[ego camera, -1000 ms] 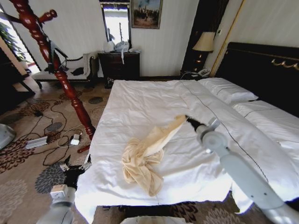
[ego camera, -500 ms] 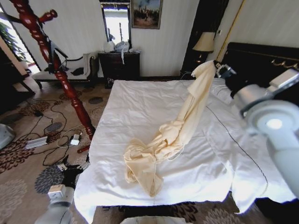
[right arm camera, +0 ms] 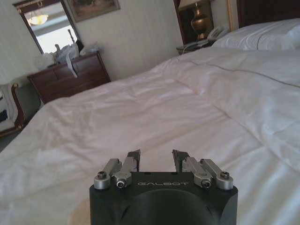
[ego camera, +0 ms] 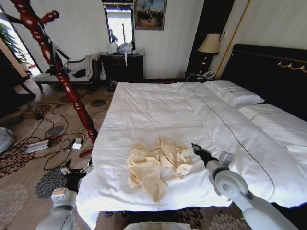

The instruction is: Pick up the clothes from the bed and hang them on the clothes hanger.

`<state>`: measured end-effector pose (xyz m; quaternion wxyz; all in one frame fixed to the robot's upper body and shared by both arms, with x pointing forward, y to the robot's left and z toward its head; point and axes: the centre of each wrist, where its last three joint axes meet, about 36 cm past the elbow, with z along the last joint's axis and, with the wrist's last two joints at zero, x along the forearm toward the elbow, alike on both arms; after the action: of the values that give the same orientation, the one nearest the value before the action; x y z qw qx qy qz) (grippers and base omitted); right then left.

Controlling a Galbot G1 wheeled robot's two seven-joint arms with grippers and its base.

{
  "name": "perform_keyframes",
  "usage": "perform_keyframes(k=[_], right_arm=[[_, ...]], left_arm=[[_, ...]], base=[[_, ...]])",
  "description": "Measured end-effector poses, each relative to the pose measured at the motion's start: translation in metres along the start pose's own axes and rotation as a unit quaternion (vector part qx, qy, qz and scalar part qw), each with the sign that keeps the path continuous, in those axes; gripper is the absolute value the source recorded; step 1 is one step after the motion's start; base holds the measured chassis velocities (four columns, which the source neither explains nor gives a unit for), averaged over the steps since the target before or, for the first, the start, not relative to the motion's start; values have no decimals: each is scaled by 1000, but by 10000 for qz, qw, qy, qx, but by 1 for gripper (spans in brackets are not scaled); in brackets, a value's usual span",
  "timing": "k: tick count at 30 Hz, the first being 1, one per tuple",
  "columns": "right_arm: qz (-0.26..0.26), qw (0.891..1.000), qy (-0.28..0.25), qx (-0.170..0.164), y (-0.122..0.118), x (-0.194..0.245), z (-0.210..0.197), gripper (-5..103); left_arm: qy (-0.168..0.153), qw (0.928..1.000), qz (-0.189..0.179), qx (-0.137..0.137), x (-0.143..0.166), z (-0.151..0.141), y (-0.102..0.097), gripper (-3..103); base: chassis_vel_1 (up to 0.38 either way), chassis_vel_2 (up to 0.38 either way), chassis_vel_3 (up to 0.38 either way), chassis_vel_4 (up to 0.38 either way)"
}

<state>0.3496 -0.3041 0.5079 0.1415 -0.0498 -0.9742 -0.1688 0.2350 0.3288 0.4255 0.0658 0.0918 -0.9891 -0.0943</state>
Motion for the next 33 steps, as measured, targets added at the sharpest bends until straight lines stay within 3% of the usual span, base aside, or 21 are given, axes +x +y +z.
perform_keyframes(k=[3, 6, 7, 8, 10, 15, 23, 33], right_arm=[[50, 9997, 206, -143, 7, 13, -6, 54], [177, 9982, 556, -102, 13, 24, -2, 60], [352, 9936, 1072, 51, 21, 40, 6, 70], [352, 9936, 1072, 51, 21, 40, 6, 70], [379, 9854, 1653, 178, 31, 61, 13, 76], [299, 9775, 2072, 240, 41, 79, 16, 96], [195, 9685, 2475, 209, 48, 81, 12, 100], [384, 9603, 2739, 355, 37, 53, 60, 100]], left_arm=[[-3, 10000, -5, 4, -2, 1, 1, 100], [-7, 10000, -16, 7, -3, 1, 1, 100], [-11, 10000, -24, 10, -4, 1, 1, 100], [-11, 10000, -24, 10, -4, 1, 1, 100], [-9, 10000, -33, 19, -4, 1, 1, 100], [-5, 10000, -41, 21, -2, 1, 0, 100], [-23, 10000, -57, 12, 1, -2, -2, 100], [-5, 10000, -72, 29, 5, -5, -4, 100]], base=[[0, 0, 0, 0], [0, 0, 0, 0], [0, 0, 0, 0], [0, 0, 0, 0], [0, 0, 0, 0], [0, 0, 0, 0], [0, 0, 0, 0], [0, 0, 0, 0]])
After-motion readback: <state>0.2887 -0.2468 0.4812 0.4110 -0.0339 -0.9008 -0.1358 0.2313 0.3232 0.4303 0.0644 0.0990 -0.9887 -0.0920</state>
